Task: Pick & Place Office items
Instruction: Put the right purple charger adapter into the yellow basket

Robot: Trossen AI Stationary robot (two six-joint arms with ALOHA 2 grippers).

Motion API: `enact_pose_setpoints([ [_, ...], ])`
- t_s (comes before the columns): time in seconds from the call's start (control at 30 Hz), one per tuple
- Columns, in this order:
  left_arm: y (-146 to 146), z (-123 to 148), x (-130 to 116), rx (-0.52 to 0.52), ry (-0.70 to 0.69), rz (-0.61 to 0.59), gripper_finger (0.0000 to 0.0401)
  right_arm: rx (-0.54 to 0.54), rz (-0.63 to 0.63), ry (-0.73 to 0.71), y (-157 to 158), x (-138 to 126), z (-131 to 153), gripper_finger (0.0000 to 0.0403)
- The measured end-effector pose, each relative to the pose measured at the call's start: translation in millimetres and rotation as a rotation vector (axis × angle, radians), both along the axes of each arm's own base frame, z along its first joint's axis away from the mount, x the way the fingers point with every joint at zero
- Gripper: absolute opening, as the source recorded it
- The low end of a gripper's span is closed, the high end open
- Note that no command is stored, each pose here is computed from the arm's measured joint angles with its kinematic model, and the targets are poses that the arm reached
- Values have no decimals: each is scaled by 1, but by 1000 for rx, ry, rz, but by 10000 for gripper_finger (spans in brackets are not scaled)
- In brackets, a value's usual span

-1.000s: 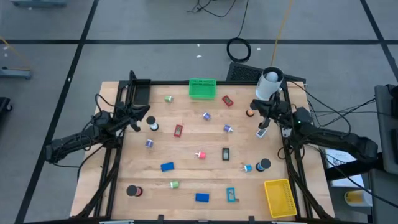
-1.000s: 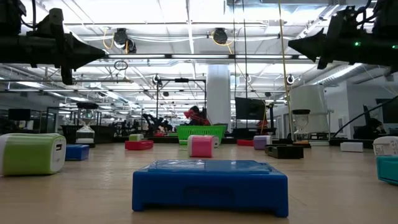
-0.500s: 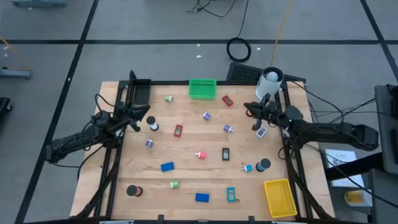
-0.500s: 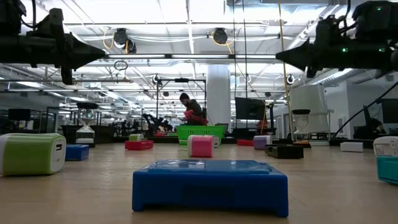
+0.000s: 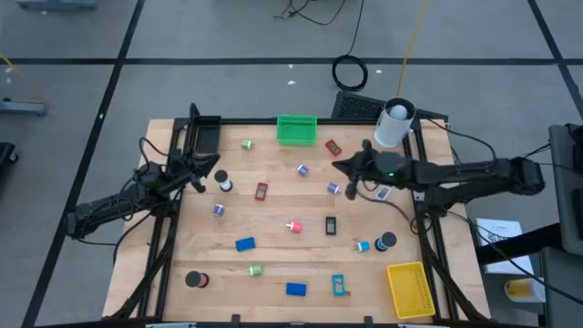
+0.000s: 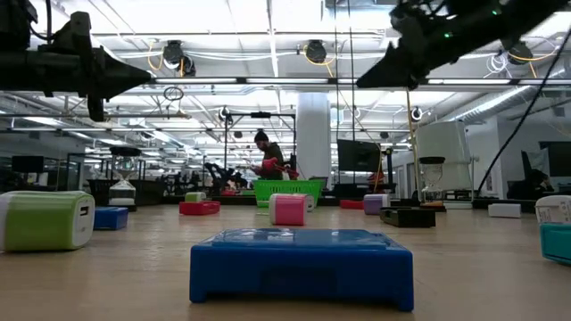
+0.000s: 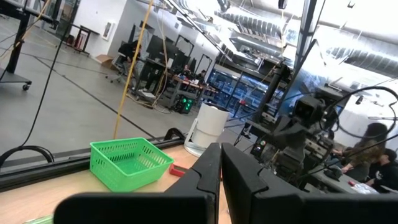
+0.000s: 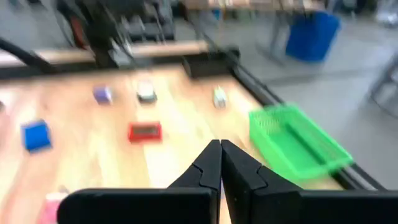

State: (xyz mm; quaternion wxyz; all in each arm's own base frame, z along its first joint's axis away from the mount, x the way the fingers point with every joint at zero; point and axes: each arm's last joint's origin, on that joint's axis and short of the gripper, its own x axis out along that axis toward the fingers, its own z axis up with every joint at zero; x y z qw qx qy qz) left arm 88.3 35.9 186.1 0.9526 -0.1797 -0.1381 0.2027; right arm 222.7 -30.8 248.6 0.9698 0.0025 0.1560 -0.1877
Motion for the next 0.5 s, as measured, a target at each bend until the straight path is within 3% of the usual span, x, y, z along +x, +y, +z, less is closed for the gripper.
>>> enact_pose_setpoints([
  [0.3,0,0,0,0,0,0,17,165,-46,352,8,34,-24,8],
  [0.5,0,0,0,0,0,0,17,258,-61,408,9,49,-27,21],
])
